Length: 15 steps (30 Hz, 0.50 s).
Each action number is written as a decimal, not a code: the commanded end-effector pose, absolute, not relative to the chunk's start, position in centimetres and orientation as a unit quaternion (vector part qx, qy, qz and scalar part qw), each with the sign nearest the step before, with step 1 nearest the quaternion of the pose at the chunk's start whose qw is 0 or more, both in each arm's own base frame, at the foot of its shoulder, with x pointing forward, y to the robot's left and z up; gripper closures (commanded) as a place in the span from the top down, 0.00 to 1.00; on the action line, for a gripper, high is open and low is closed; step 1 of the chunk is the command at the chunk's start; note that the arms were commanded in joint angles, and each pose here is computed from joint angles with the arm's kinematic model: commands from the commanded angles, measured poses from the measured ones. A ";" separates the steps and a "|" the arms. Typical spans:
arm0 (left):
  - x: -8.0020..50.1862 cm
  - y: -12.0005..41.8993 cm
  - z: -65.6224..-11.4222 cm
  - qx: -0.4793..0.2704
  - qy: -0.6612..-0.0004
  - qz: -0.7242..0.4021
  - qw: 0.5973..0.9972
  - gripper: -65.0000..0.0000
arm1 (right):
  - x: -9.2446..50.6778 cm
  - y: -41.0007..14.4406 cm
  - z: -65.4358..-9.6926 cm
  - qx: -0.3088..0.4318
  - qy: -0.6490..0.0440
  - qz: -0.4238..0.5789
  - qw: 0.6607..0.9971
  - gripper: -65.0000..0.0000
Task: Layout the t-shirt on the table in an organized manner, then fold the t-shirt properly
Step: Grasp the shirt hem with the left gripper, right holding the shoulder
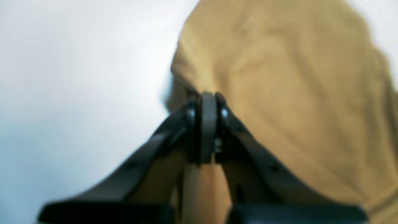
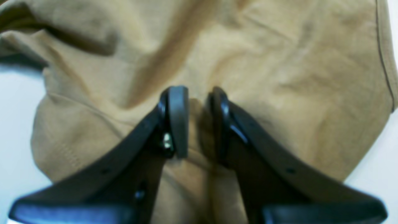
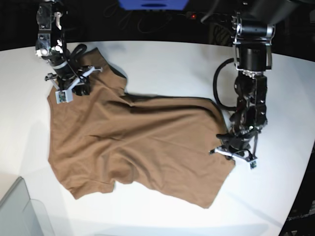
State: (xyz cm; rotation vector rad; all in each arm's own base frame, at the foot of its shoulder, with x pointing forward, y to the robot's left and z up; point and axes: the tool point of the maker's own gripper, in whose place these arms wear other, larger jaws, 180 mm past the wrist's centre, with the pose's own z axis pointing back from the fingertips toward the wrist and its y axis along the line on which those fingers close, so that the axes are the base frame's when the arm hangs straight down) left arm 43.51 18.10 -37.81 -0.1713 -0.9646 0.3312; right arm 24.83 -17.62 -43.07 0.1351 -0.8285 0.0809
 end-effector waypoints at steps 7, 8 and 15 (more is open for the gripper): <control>45.2 13.7 -31.9 -0.098 -0.533 0.072 0.838 0.00 | 24.7 -17.8 -43.0 0.063 -0.397 0.046 0.915 0.23; 45.1 12.6 -32.1 -0.101 -0.530 0.056 0.840 0.00 | 24.6 -17.8 -43.1 0.063 -0.396 0.046 0.915 0.23; 44.9 6.2 -34.8 -0.111 -0.486 -0.048 0.865 0.03 | 24.5 -17.8 -43.2 0.063 -0.393 0.046 0.916 0.23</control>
